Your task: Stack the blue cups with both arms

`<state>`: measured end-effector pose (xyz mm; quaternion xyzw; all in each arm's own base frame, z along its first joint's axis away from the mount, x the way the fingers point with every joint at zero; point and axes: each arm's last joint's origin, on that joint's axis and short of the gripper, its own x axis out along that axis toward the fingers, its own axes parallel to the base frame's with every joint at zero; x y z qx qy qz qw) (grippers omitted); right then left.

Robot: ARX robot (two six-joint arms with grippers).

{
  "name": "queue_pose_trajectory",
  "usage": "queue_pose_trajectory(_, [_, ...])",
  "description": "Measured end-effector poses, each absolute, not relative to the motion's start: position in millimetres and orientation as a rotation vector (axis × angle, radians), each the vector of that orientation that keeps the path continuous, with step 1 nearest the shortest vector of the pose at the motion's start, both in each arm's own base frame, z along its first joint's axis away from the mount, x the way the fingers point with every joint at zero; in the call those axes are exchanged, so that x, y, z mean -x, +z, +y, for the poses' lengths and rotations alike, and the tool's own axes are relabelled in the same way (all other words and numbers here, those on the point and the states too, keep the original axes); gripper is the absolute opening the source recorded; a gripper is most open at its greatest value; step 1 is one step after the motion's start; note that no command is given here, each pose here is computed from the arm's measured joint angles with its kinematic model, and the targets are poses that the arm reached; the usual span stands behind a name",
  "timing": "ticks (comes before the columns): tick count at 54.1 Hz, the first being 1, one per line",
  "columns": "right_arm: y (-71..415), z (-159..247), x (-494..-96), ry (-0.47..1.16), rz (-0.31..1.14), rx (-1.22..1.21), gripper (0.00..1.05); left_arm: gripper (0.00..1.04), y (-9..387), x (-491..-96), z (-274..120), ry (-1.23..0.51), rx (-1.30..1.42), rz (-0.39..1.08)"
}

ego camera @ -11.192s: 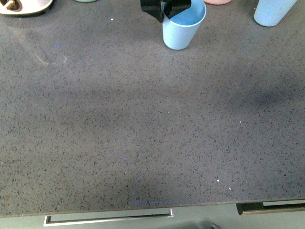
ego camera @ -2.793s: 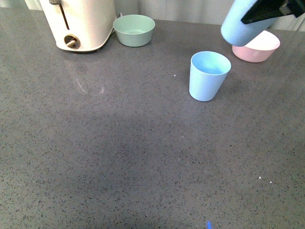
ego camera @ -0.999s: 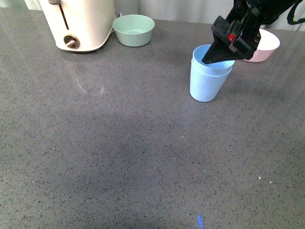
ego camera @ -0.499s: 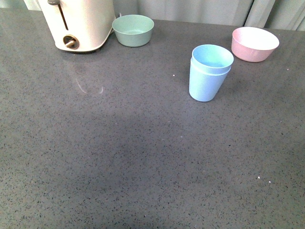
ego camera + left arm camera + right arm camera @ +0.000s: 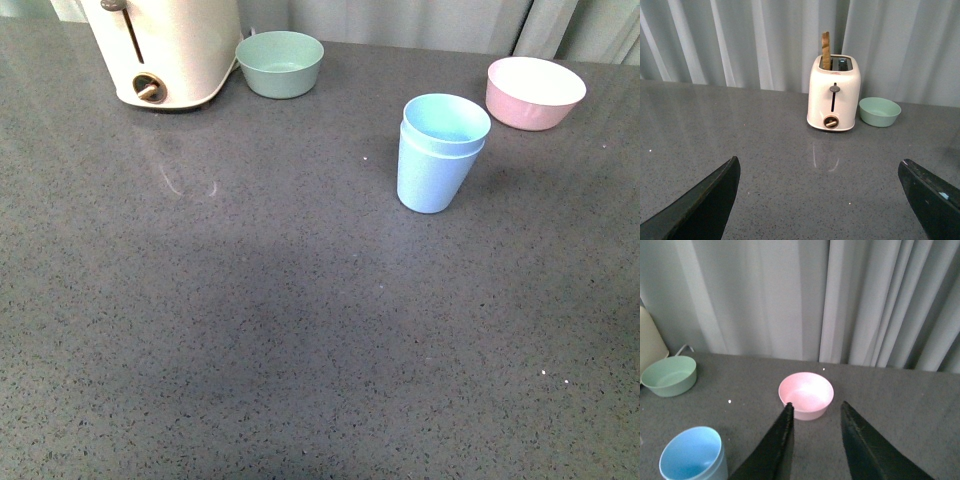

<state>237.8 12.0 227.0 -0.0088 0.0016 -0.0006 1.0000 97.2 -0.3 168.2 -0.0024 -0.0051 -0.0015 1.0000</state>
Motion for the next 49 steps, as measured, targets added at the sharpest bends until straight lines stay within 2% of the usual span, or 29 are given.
queue_pose_trajectory(4, [219.4,7.7,-228.0,0.016,0.009,0.015,0.14,0.96,168.2,-97.2,-0.3,-0.003,0.005,-0.01])
queue_pose_trajectory(7, [211.8,2.5,-216.0,0.01,0.009,0.016,0.02,0.96,168.2,-97.2,-0.3,-0.003,0.005,-0.01])
queue_pose_trajectory(30, [183.0,0.2,-163.6,0.001,0.009,0.01,0.02,0.96,168.2,-97.2,-0.3,-0.003,0.005,-0.01])
queue_pose_trajectory(49, [169.6,0.1,-138.0,0.0,-0.007,0.01,0.02,0.96,168.2,-97.2,-0.3,-0.003,0.004,-0.01])
